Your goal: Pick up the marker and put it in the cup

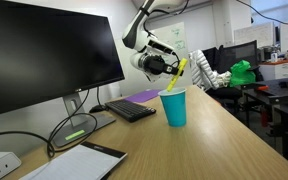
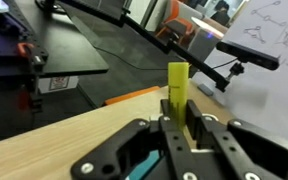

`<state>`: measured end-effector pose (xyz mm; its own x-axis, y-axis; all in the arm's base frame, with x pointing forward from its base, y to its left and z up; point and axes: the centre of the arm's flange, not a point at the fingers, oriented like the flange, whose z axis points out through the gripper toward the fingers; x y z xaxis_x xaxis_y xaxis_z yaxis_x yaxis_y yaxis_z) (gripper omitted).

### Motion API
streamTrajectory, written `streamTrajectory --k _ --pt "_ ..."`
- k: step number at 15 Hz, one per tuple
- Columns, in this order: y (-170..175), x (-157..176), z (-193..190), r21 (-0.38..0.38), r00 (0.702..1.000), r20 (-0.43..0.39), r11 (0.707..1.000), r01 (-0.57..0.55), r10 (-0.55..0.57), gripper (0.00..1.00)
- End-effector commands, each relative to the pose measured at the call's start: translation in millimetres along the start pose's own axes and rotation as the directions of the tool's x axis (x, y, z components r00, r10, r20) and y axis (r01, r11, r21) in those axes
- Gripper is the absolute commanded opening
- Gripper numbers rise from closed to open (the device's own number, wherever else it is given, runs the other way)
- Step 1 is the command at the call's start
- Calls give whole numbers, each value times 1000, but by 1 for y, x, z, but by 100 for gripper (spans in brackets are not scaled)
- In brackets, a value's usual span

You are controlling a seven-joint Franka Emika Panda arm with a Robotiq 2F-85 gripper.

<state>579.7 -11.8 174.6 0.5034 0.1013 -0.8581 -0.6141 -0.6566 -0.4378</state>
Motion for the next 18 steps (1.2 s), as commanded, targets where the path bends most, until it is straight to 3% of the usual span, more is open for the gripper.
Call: streamTrajectory --k 1,2,4,5,6,13,18 --pt "-9 12 -1 -15 989 20 989 -147 148 5" --pt "-9 12 -1 -23 980 3 980 -200 200 12" --pt "-7 9 -6 -26 968 -14 968 -250 250 5" --pt "-7 7 -9 -30 968 -21 968 -250 249 45" --pt "-7 6 -13 -30 969 -12 968 -248 248 46" --pt "-4 -4 -27 -27 979 -21 979 -203 203 97" --pt "-13 -29 -37 -103 971 -150 974 -202 185 100"
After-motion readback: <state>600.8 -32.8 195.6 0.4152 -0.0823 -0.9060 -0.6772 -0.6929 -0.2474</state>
